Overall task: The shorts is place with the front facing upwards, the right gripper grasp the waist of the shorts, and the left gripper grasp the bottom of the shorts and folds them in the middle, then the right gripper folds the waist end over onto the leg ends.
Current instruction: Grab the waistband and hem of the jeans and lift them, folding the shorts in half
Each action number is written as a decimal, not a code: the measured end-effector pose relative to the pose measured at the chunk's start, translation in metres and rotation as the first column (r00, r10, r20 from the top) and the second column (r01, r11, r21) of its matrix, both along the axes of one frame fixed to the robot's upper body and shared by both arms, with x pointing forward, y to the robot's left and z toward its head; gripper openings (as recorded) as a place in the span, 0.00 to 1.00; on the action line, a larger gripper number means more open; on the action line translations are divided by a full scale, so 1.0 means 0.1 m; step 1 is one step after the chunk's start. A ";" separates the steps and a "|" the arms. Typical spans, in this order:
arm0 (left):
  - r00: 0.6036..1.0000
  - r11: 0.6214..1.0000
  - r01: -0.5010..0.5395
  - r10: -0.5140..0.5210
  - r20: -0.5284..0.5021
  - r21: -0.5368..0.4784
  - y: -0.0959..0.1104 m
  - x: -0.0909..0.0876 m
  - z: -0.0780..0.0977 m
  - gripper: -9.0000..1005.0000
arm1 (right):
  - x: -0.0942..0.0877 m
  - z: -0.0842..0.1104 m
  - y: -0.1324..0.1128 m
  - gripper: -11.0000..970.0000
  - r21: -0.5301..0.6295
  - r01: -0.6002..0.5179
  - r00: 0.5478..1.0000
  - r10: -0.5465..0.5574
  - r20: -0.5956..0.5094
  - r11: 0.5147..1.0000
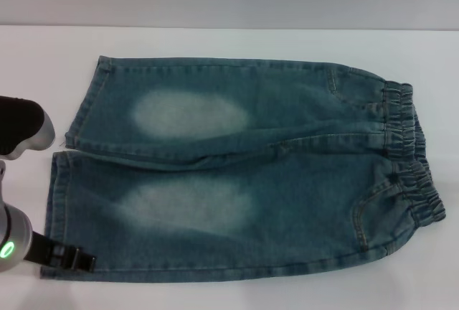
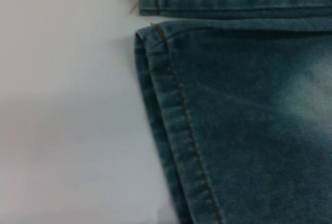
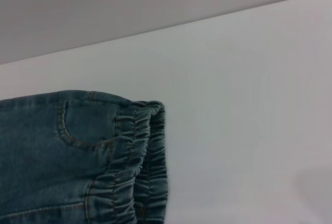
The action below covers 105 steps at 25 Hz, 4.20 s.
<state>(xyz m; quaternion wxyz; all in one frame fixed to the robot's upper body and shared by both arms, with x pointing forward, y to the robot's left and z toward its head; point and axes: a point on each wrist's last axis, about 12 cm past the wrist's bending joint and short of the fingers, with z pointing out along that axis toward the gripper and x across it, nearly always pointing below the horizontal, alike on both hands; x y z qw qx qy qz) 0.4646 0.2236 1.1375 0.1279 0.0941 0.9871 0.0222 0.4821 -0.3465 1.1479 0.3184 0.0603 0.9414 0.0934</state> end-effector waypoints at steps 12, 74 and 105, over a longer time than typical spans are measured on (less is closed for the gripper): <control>1.000 1.000 0.018 -0.018 -0.017 -0.001 -0.05 0.06 -0.06 0.80 | 0.01 0.01 0.00 0.74 -0.010 -0.016 1.000 0.016 0.001 1.000; 0.999 0.999 0.050 -0.050 -0.005 0.001 -0.17 0.23 0.10 0.03 | 0.05 -0.31 0.26 0.73 0.158 -0.067 0.992 0.083 -0.092 0.985; 0.998 0.998 0.066 -0.066 0.013 0.002 -0.21 0.29 0.14 0.03 | 0.09 -0.55 0.39 0.69 0.273 -0.133 0.976 0.174 -0.131 0.953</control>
